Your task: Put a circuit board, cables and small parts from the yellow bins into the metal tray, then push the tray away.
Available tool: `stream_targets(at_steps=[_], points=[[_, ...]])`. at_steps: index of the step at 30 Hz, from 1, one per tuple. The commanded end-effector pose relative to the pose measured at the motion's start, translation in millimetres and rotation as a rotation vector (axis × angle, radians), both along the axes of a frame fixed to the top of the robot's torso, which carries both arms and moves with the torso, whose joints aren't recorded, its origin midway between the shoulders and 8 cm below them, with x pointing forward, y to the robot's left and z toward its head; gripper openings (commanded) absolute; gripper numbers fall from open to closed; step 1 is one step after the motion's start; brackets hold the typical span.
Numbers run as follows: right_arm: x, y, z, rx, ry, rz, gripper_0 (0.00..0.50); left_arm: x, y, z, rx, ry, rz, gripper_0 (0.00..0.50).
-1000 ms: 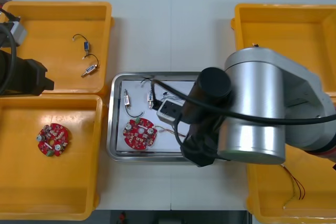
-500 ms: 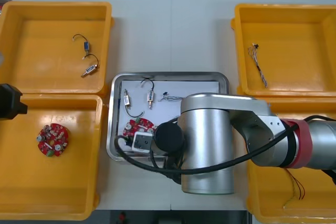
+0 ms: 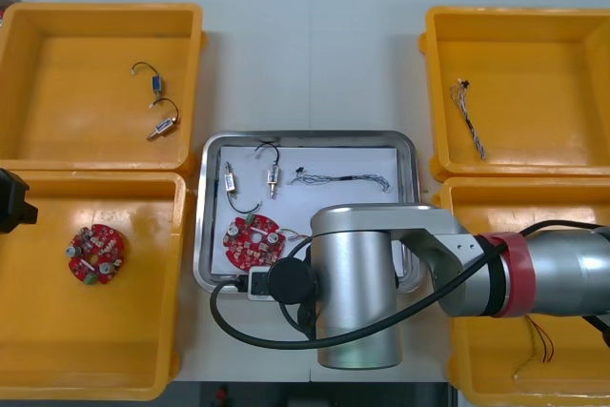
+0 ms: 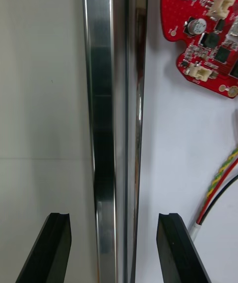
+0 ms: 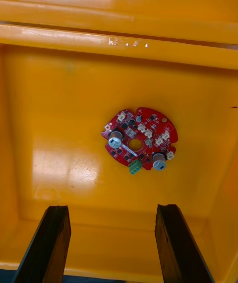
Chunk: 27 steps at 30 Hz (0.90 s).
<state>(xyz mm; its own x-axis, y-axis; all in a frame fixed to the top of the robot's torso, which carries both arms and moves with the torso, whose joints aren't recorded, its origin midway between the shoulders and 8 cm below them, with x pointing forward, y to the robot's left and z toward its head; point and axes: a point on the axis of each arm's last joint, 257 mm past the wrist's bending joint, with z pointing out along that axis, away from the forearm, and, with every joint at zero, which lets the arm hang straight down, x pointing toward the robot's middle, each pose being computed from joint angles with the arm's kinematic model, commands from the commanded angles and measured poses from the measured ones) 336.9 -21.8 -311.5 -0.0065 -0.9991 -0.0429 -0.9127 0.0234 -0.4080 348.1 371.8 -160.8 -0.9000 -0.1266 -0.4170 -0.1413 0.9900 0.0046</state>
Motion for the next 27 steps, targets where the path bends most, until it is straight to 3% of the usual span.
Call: stream_targets(at_steps=[1, 5, 11, 20, 21, 22, 24, 25, 27], points=[[-5, 26, 1, 0.013, -0.014, 0.042, 0.500, -7, 12, 10, 0.073, -0.001, -0.072, 0.500], [-8, 31, -4, 0.018, -0.002, 0.039, 0.500, -7, 11, 9, 0.071, 0.002, -0.077, 0.500], [-1, 33, -8, 0.009, -0.034, 0.047, 0.500, -9, 6, 8, 0.056, 0.010, -0.088, 0.500], [0, 34, -9, 0.014, -0.035, 0.041, 0.500, -10, 4, 7, 0.052, 0.013, -0.098, 0.500], [0, 34, -9, 0.014, -0.035, 0.041, 0.472, -10, 4, 7, 0.052, 0.013, -0.098, 0.500], [0, 33, -9, 0.014, -0.035, 0.038, 0.228, -10, 4, 7, 0.052, 0.013, -0.098, 0.500], [1, 34, -8, 0.017, -0.036, 0.036, 0.043, -10, 4, 7, 0.052, 0.013, -0.098, 0.500], [1, 33, -8, 0.016, -0.039, 0.033, 0.007, -10, 4, 7, 0.052, 0.013, -0.098, 0.500], [3, 34, -6, 0.019, -0.050, 0.036, 0.000, -10, 4, 7, 0.052, 0.013, -0.098, 0.500]])
